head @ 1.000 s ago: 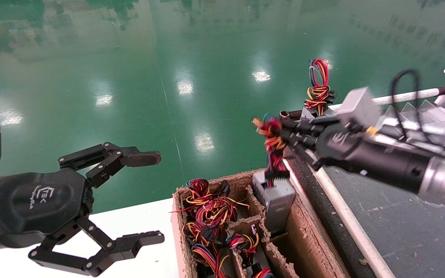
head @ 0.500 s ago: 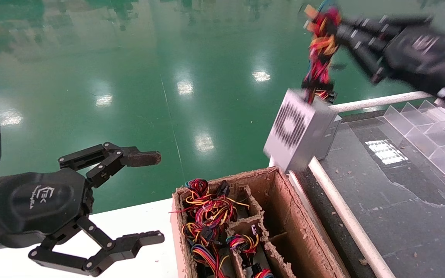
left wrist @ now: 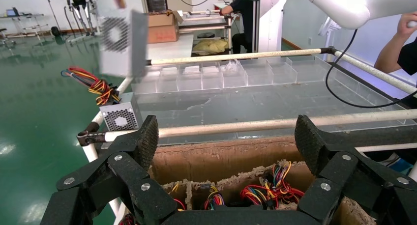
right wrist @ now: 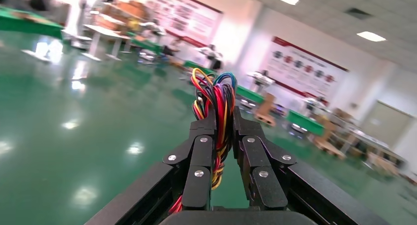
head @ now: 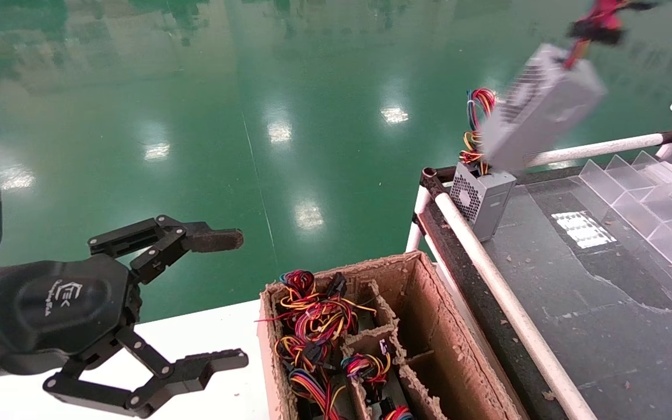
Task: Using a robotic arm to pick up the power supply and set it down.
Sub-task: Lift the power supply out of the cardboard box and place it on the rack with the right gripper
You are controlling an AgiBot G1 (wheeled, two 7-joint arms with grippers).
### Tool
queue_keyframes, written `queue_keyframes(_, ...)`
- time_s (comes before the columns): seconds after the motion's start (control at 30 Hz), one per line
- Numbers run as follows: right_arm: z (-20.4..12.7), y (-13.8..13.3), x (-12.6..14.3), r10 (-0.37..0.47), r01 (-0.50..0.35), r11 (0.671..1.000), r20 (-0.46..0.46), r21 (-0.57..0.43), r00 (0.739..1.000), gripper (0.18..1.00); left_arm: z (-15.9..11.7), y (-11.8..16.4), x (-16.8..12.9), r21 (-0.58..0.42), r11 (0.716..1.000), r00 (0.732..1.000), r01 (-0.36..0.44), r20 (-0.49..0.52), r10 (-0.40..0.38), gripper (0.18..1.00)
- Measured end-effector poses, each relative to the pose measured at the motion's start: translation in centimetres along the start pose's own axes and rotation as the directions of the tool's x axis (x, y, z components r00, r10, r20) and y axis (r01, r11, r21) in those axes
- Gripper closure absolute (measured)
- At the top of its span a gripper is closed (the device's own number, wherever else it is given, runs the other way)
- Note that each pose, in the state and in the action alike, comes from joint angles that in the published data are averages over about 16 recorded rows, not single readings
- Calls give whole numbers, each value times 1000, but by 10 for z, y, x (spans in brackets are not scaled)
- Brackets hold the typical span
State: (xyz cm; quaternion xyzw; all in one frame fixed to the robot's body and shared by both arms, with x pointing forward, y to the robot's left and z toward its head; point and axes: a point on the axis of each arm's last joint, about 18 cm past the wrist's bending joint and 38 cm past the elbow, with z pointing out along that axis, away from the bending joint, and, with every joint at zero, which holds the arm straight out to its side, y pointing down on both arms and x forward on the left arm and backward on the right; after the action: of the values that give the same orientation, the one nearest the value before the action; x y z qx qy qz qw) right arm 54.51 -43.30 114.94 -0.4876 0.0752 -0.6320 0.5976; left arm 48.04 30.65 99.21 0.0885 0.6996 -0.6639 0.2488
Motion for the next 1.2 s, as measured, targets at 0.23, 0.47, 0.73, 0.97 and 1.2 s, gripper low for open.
queue_keyframes(0.23,-27,19,32,7,-12,998,-81,-61,997,934,0,0,0,0,1000,1000,0,0,0,184)
queue_keyframes(0.47,-45,58,40,4,-21,986,-99,-167,995,934,0,0,0,0,1000,1000,0,0,0,184)
queue_keyframes(0.73,-42,104,26,18,-36,962,-69,-270,997,934,0,0,0,0,1000,1000,0,0,0,184)
queue_keyframes(0.97,-20,124,8,44,-51,955,-32,-291,999,934,0,0,0,0,1000,1000,0,0,0,184)
queue_keyframes(1.2,9,131,-9,58,-56,960,0,-274,998,934,0,0,0,0,1000,1000,0,0,0,184)
